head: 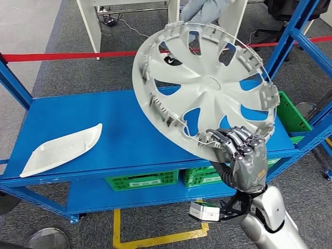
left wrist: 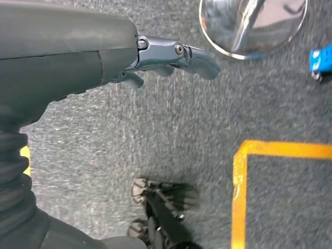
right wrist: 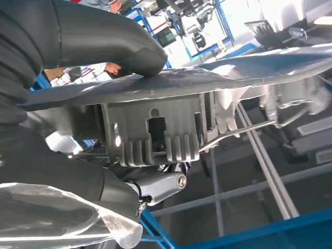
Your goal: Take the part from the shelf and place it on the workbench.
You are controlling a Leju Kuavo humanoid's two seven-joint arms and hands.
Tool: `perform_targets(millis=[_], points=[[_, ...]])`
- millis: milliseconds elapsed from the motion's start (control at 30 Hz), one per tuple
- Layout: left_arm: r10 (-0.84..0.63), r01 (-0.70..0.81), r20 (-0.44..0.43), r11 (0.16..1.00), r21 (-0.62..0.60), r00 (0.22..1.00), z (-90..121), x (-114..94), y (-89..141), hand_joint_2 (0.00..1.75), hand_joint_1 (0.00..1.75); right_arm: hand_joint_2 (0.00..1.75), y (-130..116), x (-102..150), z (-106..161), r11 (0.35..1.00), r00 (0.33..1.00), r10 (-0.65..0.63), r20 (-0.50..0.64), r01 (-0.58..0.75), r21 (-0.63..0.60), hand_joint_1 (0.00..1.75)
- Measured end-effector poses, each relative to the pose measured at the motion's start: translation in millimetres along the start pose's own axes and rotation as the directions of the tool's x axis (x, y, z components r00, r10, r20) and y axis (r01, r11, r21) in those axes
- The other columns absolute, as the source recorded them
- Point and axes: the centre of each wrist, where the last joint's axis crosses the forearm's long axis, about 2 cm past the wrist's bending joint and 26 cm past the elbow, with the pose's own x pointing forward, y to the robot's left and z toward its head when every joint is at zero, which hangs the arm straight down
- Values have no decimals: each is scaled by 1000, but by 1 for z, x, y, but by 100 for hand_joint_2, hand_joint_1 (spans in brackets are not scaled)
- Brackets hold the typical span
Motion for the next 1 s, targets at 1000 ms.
perform_targets(millis=[1000], points=[[-105,104,25,994,27,994,-6,12,-5,175,0,175,-12,6,8,988,990,-140,-4,139,-72,175]])
